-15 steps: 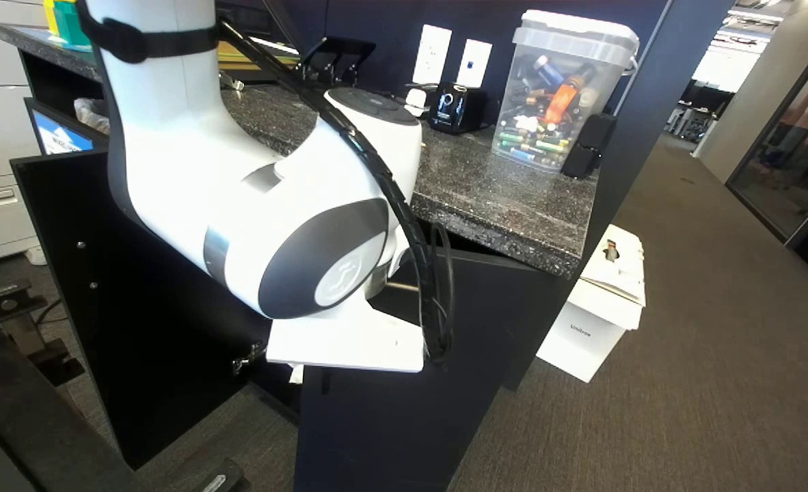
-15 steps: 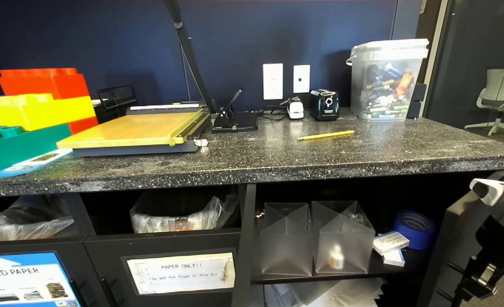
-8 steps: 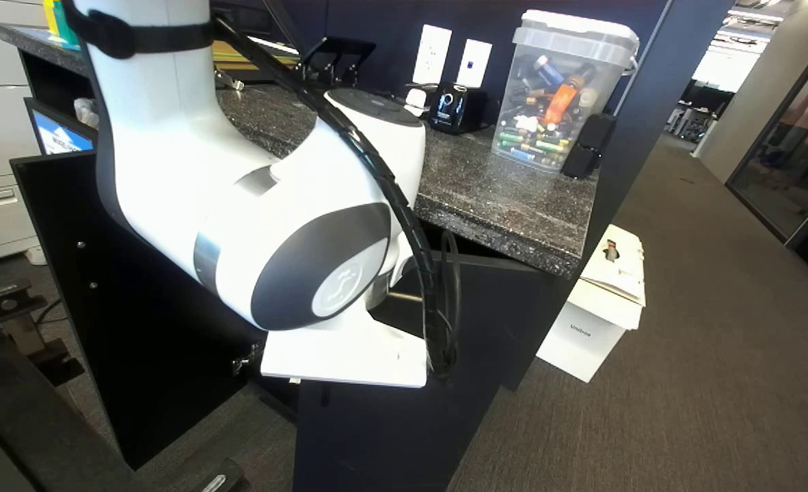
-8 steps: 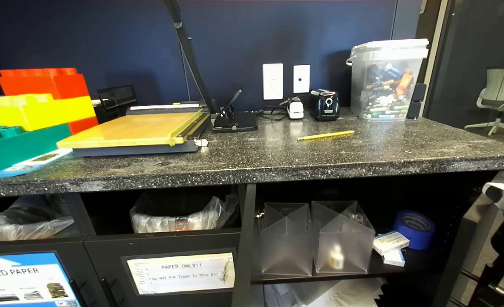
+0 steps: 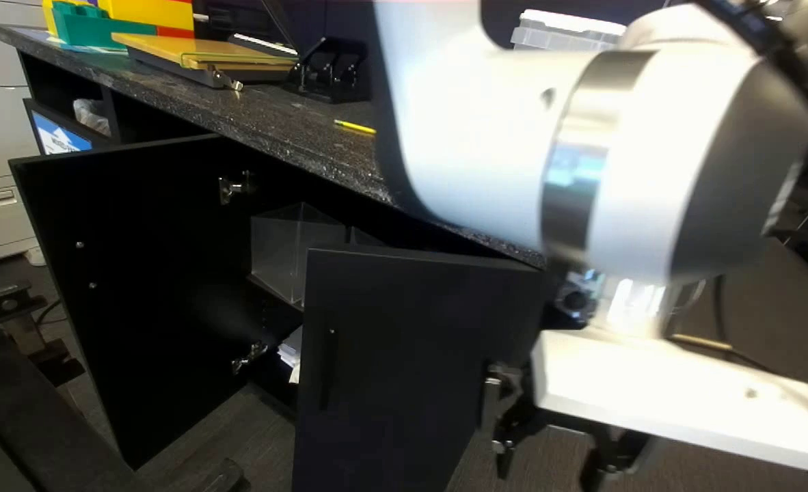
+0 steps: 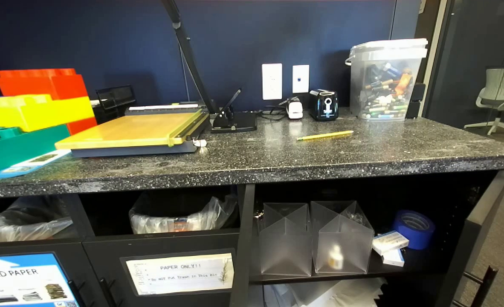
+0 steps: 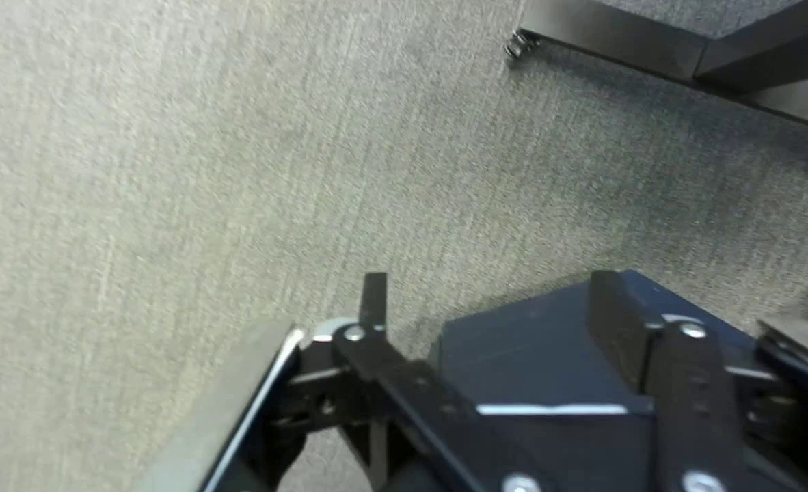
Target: Open the bottom right cabinet door
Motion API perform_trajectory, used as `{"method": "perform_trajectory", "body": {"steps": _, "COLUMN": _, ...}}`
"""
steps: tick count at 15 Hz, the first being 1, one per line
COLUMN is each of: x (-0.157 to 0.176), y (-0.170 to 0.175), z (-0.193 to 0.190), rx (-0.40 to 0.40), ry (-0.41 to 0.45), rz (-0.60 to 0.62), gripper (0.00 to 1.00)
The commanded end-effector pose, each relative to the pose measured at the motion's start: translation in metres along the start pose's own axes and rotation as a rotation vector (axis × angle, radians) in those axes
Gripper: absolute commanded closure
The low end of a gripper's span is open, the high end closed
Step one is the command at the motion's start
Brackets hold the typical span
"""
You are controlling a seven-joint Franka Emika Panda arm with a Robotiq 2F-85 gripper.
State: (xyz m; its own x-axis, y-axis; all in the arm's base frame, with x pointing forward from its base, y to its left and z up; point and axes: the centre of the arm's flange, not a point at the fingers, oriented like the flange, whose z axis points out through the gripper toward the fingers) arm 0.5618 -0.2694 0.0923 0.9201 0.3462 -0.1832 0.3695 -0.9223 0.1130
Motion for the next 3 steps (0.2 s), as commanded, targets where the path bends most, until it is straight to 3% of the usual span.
{"method": "perform_trajectory", "body": {"steps": 1, "x": -0.006, "y": 0.022, "z": -0.010, "rx": -0.007, "ry": -0.040, "rz": 0.034, "gripper": 0.00}}
{"method": "perform_trajectory", "body": {"steps": 2, "x": -0.009, "y": 0.036, "z": -0.018, "rx": -0.018, "ry": -0.049, "rz": 0.048, "gripper": 0.13}}
{"method": "perform_trajectory", "body": {"steps": 3, "x": -0.010, "y": 0.037, "z": -0.018, "rx": -0.019, "ry": -0.047, "rz": 0.049, "gripper": 0.07}}
